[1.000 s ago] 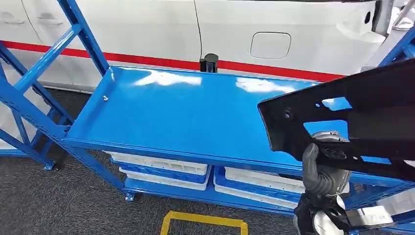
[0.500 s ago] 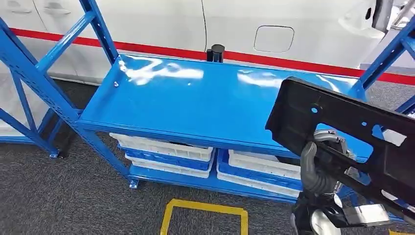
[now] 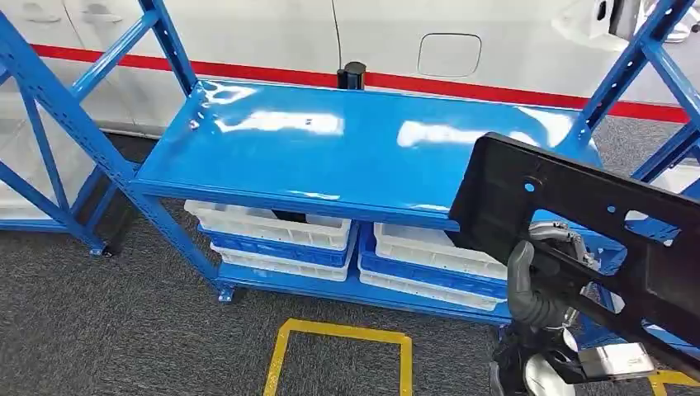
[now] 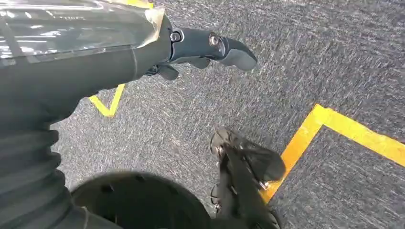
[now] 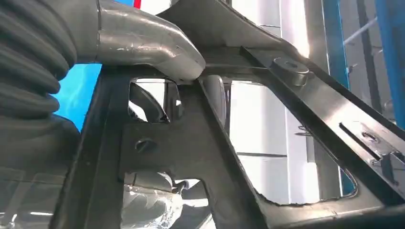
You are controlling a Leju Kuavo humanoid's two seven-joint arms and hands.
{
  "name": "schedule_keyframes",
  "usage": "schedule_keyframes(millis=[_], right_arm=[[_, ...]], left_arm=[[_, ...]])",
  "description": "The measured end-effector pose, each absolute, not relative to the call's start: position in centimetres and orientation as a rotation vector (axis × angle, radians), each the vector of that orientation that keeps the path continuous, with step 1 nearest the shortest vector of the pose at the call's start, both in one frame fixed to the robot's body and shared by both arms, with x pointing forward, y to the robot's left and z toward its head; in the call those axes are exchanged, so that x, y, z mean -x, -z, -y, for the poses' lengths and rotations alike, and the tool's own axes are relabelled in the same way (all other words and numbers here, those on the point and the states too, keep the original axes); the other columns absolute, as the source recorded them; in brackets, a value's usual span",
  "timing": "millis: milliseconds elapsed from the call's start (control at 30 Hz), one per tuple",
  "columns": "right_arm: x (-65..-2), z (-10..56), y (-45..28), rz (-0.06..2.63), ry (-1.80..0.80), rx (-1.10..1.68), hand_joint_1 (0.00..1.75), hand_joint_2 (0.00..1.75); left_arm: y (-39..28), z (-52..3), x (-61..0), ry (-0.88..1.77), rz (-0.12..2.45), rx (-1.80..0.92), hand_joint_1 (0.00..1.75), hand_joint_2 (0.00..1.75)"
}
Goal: Take the parts from the cabinet and place them on the table.
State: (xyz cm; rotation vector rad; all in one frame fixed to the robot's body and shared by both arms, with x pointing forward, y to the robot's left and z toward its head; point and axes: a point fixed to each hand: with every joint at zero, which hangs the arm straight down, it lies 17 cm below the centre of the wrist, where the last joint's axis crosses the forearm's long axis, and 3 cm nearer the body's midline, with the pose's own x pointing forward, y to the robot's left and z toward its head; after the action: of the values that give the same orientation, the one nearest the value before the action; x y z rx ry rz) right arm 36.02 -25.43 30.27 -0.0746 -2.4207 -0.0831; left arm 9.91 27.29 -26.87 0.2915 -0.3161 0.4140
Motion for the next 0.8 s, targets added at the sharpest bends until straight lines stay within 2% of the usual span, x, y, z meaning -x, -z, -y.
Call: schedule_keyframes(millis=[533, 667, 800], right_arm=[[-34.4, 26.5, -30.5, 2.427, 0.098, 0.149, 1.75, 1.75], [-34.3, 26.9, -30.6, 2.430, 0.102, 0.163, 1.75, 1.75], [-34.4, 27.0, -30.8, 2.434, 0.105, 0.166, 1.75, 1.75]], left_arm=[[26.8, -27.0, -10.5, -0.391, 0.341, -0.263, 0.00, 1.75], [26.5, -25.1, -11.8, -0.224, 0.410, -0.177, 0.00, 1.75], [26.4, -24.4, -12.5, -0.175, 0.430, -0.160, 0.00, 1.75]])
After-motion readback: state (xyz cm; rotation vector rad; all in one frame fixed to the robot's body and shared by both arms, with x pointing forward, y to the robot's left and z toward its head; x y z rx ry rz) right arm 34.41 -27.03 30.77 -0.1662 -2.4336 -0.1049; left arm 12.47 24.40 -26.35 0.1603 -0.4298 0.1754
